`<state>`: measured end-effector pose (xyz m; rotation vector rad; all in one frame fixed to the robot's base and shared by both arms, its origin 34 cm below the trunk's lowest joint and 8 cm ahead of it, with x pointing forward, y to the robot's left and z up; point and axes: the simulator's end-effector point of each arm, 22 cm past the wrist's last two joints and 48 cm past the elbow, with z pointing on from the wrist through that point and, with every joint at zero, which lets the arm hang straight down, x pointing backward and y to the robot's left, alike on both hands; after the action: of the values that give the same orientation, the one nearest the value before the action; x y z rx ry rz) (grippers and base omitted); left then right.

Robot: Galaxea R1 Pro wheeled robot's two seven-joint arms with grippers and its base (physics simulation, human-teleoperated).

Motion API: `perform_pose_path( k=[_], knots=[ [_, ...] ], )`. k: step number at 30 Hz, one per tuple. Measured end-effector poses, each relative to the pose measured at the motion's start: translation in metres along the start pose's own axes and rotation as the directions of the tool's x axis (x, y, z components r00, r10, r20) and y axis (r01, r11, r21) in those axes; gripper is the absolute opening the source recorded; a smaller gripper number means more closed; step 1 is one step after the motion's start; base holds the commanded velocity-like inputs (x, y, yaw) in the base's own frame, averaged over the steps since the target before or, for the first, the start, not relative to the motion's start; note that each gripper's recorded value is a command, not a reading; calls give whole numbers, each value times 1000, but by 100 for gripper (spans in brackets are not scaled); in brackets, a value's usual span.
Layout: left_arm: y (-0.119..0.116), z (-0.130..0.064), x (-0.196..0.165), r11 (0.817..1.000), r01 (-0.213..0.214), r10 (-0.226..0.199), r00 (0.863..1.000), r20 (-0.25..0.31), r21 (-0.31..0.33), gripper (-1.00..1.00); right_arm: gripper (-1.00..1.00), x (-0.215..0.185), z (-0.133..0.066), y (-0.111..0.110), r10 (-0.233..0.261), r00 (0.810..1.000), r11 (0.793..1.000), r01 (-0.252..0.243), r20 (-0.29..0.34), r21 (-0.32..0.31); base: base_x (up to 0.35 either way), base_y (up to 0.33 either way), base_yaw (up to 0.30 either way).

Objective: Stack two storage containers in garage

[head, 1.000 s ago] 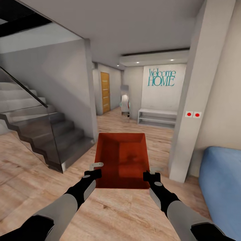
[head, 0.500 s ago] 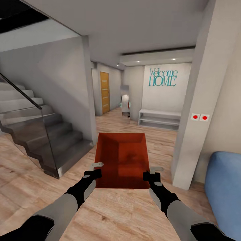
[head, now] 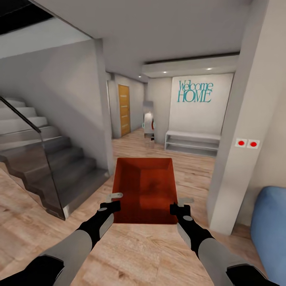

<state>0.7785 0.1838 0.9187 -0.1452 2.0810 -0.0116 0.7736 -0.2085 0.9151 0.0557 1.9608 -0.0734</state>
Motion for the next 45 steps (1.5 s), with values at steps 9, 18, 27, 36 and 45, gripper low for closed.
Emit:
perform_pose_path(
  k=[9,18,27,36,45],
  knots=[
    [0,0,0,1000,0,0,1000,0,0,-100,-100,0,0,0,0,1000,1000,0,0,0,326,0,0],
    [0,0,0,1000,0,0,1000,0,0,-100,-100,0,0,0,0,1000,1000,0,0,0,326,0,0],
    [0,0,0,1000,0,0,1000,1,0,-100,-100,0,0,0,1,1000,1000,-1,1,0,326,0,0],
    [0,0,0,1000,0,0,1000,0,0,-100,-100,0,0,0,0,1000,1000,0,0,0,326,0,0],
    [0,0,0,1000,1,-1,1000,2,0,-100,-100,0,0,0,1,1000,1000,-1,1,0,326,0,0]
  ],
)
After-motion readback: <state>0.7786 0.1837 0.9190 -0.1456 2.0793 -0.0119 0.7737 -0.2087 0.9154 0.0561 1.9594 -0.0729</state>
